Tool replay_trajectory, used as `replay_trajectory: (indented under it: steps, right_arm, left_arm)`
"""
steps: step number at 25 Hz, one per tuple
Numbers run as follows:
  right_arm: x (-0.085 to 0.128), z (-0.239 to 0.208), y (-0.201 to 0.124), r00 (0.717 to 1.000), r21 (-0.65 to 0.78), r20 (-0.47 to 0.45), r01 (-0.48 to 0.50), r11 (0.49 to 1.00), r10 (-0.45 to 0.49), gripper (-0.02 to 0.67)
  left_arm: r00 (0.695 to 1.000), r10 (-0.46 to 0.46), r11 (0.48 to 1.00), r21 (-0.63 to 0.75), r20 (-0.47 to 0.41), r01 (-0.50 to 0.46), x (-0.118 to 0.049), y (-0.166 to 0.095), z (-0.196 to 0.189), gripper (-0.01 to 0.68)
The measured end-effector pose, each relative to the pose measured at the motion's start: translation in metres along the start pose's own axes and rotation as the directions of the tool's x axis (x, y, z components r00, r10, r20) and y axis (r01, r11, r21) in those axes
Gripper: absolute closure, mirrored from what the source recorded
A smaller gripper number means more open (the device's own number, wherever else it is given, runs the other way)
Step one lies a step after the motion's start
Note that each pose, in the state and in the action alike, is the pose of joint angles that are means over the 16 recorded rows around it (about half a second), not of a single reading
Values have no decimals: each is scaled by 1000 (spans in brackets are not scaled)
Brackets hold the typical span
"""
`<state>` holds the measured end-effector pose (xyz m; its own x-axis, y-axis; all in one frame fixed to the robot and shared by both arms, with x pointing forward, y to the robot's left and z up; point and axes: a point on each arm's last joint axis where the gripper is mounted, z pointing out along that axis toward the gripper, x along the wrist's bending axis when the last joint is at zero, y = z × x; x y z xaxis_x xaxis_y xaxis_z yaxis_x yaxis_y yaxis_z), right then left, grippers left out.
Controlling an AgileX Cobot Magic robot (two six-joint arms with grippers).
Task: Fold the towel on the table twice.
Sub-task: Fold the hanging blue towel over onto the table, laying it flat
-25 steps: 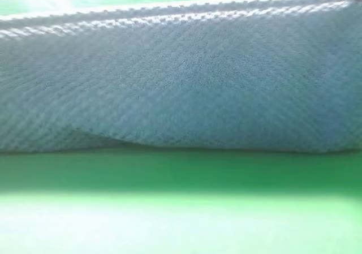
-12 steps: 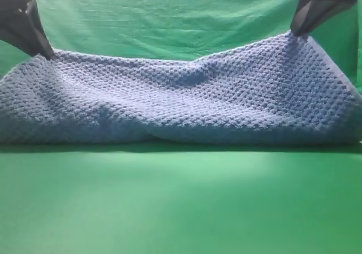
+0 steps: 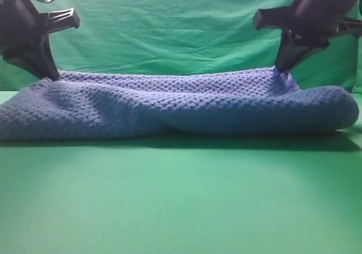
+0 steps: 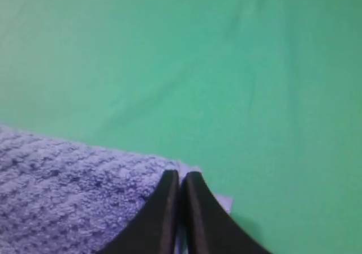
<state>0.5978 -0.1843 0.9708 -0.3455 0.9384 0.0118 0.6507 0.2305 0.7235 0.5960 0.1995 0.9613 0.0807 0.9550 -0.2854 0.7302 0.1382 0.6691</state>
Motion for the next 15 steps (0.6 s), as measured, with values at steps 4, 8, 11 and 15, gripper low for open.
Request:
replay_trajectory:
  steps: [4,8,11,15]
  right_arm:
    - [-1,8,-1,1000,1,6,0,1000,0,573]
    - [-1,10,0,1000,-1,7,0,1000,0,431]
    - [-1,6,4,1000,-10,3,1,1000,-1,310]
    - [1,-6,15,1000,-33,-8,7,999,-7,163]
  left_arm:
    - [1000,12,1000,1,-12,-12,2,-1,6,623]
    - [999,35,999,25,-4,-35,2,-4,9,496]
    - [998,62,997,49,19,-63,-1,-4,8,376]
    - [992,111,991,66,66,-115,-8,2,1,230]
